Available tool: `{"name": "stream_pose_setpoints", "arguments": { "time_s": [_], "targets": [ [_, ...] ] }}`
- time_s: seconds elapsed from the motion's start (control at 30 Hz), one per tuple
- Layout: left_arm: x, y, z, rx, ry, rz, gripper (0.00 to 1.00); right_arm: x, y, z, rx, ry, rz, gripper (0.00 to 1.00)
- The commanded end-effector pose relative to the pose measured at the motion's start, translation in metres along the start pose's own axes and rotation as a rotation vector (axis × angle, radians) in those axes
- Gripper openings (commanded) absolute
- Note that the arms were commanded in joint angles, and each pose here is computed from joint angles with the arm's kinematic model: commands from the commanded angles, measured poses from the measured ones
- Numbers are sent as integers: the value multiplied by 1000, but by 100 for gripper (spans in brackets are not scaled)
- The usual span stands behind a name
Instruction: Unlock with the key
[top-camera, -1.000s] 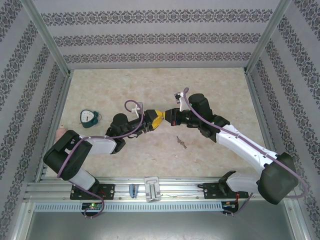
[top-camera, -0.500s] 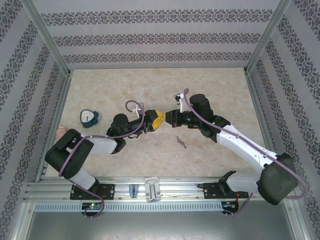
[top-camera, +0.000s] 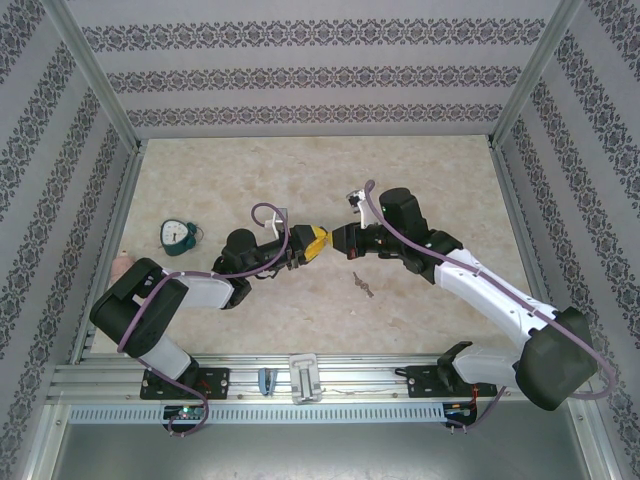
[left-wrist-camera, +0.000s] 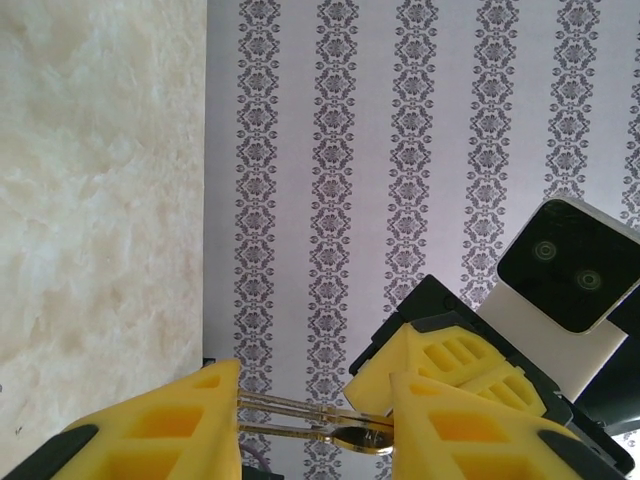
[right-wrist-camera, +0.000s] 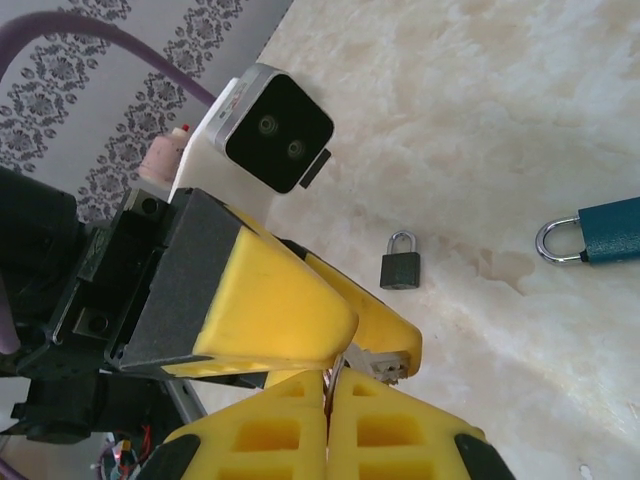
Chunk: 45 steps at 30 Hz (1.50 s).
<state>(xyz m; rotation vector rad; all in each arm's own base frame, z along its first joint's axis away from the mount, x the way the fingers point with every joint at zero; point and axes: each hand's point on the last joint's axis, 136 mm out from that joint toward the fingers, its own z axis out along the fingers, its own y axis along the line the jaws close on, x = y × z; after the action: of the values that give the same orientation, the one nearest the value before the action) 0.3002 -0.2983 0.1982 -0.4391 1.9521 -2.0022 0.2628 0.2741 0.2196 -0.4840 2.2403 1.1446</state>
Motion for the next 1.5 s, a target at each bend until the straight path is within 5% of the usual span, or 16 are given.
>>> {"name": "stream_pose_setpoints", "arguments": {
  "time_s": [0.0,0.17,0.33,0.5,0.6,0.77,1.13,1.47],
  "targets": [
    [-2,-14,3,27,-21,50,26,23,42,-8,-182,129,-62,0],
    [1,-15,2,-7,-9,85,35,26,42,-9,-170,160,-81,0],
    [3,-19,0,-18,-6,105,29,19,35,-7,-126,128,-79,0],
    [4,-20,-2,6,-8,101,53,6,28,-9,-77,43,-73,0],
    [6,-21,-2,22,3,97,56,-1,28,-10,-72,-1,-69,0],
    [11,-28,0,61,38,103,55,-5,22,-10,-73,-15,-46,0],
    [16,-33,-2,77,59,116,33,-8,10,-16,-60,-25,-16,0],
    [19,-44,-2,118,75,150,56,-9,12,-17,-104,-18,7,0]
  ]
}}
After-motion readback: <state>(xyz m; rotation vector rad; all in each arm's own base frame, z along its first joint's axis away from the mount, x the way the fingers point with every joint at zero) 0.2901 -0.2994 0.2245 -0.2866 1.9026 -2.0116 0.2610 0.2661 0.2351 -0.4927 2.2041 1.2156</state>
